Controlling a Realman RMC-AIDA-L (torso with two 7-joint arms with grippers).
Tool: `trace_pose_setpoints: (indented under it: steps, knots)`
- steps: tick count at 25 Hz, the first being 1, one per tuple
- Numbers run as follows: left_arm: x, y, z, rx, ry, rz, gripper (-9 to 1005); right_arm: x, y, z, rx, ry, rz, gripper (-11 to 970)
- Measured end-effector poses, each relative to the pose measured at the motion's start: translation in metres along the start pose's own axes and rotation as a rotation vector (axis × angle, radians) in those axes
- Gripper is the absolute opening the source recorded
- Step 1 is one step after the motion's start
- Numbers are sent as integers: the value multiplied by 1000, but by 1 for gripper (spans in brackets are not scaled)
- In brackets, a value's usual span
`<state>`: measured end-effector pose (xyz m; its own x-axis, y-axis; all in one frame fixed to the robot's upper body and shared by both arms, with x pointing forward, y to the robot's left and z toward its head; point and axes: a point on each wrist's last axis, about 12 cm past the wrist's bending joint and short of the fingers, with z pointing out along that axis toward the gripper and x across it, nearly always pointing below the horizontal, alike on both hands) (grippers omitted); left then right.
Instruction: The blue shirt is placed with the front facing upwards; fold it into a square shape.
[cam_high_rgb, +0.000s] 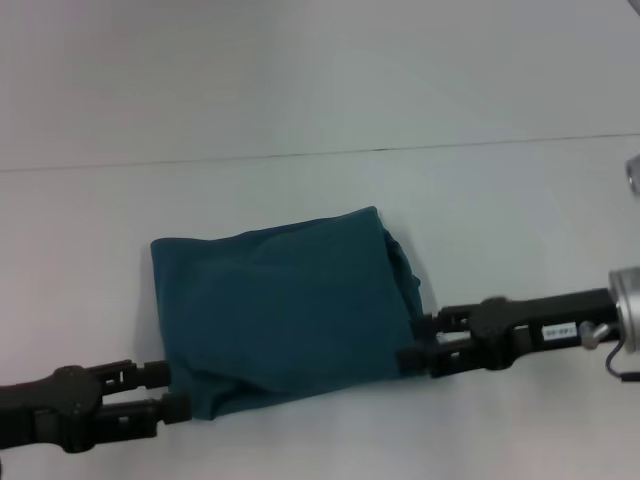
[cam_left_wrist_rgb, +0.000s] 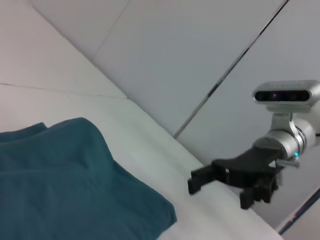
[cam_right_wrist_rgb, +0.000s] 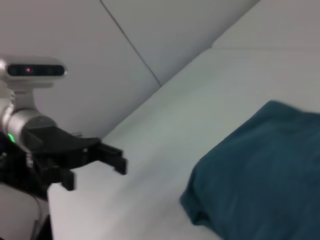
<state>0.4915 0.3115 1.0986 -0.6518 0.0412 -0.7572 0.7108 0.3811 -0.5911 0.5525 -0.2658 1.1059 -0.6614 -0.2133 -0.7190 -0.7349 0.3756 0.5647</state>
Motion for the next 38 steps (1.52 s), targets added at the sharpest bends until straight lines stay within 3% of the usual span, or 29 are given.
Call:
trace_pose_setpoints:
  steps: [13, 22, 28, 38]
  knots:
    - [18, 4, 26, -3, -31, 54, 826, 36, -3, 10, 37, -49, 80, 923]
    - [19, 3, 50, 29, -36, 181, 826, 39, -4, 14, 32, -68, 100, 915]
    - [17, 4, 55, 40, -47, 184, 826, 38, -4, 13, 32, -71, 101, 915]
    - [18, 6, 67, 41, 46, 176, 826, 38, -5, 11, 39, -70, 107, 915]
